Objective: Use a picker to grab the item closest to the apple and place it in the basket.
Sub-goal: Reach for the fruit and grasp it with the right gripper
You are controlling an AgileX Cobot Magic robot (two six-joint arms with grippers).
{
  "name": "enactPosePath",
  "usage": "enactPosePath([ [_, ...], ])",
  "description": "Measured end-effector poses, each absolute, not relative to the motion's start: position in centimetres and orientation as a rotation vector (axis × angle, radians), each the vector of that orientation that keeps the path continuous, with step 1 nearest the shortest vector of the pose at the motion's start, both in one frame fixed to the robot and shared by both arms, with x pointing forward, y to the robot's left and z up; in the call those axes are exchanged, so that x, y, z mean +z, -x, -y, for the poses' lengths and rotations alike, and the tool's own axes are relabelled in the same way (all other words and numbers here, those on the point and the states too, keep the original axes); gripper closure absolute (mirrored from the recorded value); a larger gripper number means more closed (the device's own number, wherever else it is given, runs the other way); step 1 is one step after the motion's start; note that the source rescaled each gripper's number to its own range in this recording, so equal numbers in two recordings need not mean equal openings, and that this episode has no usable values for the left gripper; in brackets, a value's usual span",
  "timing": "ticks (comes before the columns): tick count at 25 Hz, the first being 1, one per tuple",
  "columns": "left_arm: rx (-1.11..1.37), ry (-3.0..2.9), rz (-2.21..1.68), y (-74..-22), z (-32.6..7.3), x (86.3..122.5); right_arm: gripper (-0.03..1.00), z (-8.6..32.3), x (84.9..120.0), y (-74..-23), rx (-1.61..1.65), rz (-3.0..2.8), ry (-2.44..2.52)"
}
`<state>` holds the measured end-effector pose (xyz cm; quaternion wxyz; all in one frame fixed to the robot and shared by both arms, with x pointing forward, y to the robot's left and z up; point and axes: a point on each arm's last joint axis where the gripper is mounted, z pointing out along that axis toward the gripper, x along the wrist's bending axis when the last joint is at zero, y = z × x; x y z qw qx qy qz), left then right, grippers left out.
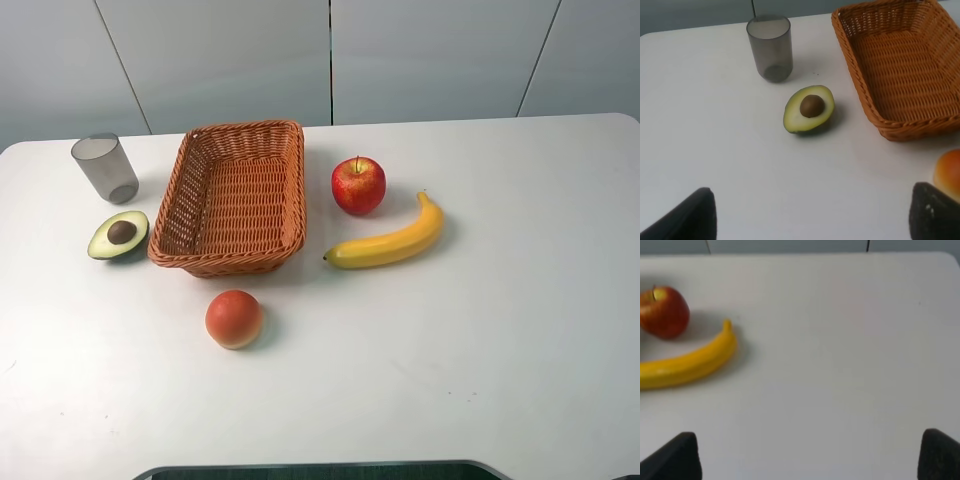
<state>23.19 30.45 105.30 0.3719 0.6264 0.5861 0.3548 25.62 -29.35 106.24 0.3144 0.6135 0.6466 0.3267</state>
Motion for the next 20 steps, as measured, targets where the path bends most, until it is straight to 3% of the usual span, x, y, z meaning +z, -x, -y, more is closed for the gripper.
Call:
enactPosePath([
  [10,0.910,-1.606,-1.502,-23.2,-30.5,105.3,0.09,28.2,107.8,-33.9,0.692,-1.986,-1.827],
  [20,0.910,-1.606,-1.502,-23.2,-30.5,105.3,0.09,21.7,105.1,-45.0,0.572,-2.040,-2.032],
])
